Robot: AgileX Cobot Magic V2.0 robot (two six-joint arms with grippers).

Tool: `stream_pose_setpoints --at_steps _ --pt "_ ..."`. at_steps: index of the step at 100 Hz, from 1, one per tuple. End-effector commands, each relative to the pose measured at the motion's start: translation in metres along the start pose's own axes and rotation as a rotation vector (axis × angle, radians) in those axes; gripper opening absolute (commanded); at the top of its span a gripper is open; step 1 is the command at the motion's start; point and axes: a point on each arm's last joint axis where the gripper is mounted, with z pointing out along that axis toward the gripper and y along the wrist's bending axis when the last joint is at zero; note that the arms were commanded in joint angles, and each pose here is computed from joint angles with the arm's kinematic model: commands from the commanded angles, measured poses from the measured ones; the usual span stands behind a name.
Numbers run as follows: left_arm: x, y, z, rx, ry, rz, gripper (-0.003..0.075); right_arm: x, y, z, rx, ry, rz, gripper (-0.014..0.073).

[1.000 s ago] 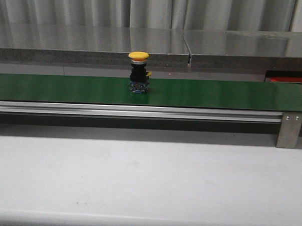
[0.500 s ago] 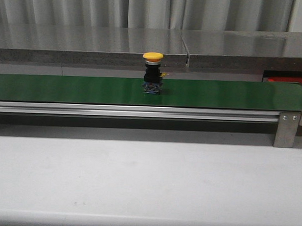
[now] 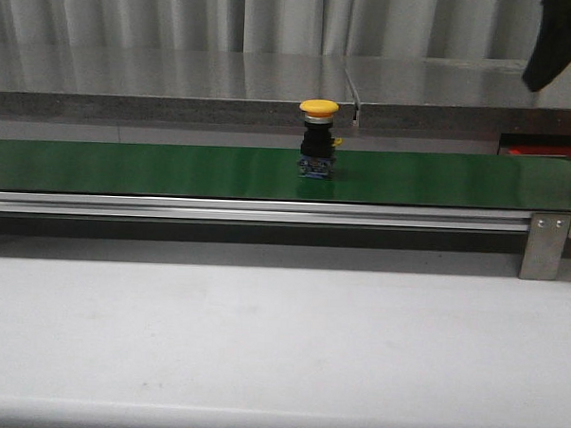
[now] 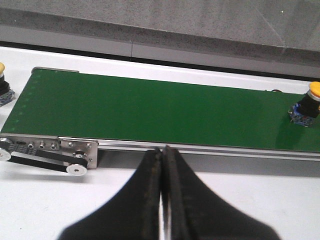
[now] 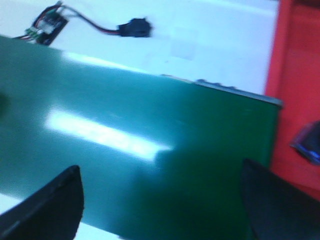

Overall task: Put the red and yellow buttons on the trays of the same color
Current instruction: 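Carry the red button to the red tray and release it with the right gripper, then grasp the yellow button at the belt's end with the right gripper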

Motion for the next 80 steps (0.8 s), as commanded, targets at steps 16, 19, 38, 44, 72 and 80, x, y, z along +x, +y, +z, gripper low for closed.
stream_pose_setpoints --at_steps 16,19,38,44,72,80 --pt "-0.014 -0.001 -0.003 0.000 -0.086 -0.012 -0.0019 -0.017 0.067 -0.002 -0.079 -0.114 -0.146 0.0630" --pt "-0.014 -0.001 -0.003 0.000 -0.086 -0.012 -0.0019 -0.018 0.075 0.000 -0.090 -0.119 -0.158 0.0630" --pt "-0.014 -0.001 -0.003 0.000 -0.086 -0.012 -0.0019 -0.020 0.100 0.009 -0.144 -0.126 -0.181 0.0630" --pt "-0.014 -0.001 -0.003 0.000 -0.086 -0.012 -0.0019 -0.020 0.104 0.011 -0.155 -0.126 -0.181 0.0630" --pt "-0.014 -0.001 -0.003 0.000 -0.086 -0.012 -0.0019 -0.036 0.107 0.025 -0.190 -0.148 -0.152 0.0630" --pt "-0.014 -0.001 -0.003 0.000 -0.086 -0.012 -0.0019 -0.041 0.107 0.032 -0.190 -0.147 -0.152 0.0630"
